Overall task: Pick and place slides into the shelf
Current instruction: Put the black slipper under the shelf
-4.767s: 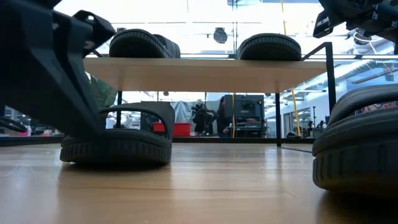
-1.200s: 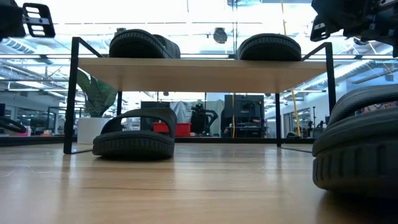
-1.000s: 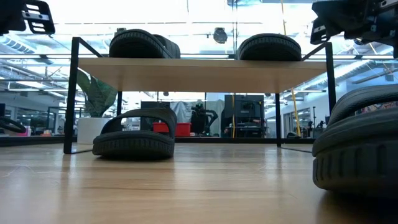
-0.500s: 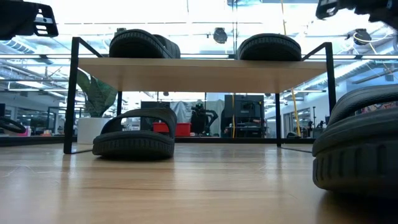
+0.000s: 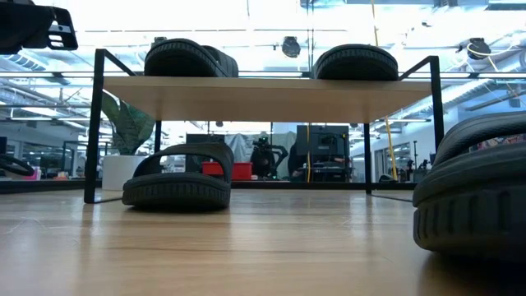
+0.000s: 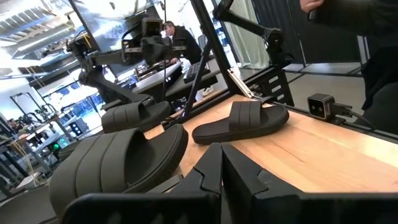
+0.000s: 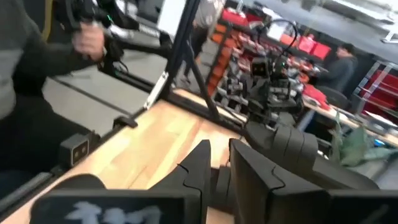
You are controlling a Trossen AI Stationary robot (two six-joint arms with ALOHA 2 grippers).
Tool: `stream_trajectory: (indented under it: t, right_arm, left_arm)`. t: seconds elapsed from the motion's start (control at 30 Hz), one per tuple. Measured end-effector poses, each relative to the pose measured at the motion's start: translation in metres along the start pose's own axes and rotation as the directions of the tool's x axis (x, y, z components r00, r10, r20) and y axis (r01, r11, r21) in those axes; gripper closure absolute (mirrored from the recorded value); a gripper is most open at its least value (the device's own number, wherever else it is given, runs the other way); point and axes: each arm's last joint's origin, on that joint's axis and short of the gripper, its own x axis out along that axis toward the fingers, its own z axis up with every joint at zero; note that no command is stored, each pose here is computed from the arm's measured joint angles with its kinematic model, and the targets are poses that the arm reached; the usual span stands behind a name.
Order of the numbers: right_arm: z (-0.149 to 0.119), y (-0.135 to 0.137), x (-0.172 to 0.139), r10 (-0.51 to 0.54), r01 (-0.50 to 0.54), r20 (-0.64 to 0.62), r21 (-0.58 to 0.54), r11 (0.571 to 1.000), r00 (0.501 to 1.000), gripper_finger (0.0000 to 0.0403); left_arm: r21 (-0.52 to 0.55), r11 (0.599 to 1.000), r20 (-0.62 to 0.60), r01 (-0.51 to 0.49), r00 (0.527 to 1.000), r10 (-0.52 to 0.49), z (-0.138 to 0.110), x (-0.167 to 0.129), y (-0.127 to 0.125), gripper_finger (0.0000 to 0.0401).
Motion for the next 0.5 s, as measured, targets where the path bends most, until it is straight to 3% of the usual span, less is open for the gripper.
stream_trajectory:
  t: [0.33,0.5]
  right_arm:
    - [0.041,0.078,0.014,-0.185,0.179,-0.054,-0.09,0.98,0.981,0.0346]
    - [0.031,0.112,0.031,-0.181,0.171,-0.093,-0.099,0.98,0.979,0.0346]
  left_arm:
    - [0.001,1.0,0.0,0.0,1.0,0.0,0.0,0.0,0.0,0.0389]
    - [-0.011,1.0,-0.008,-0.017,1.0,0.017,0.0,0.0,0.0,0.0388]
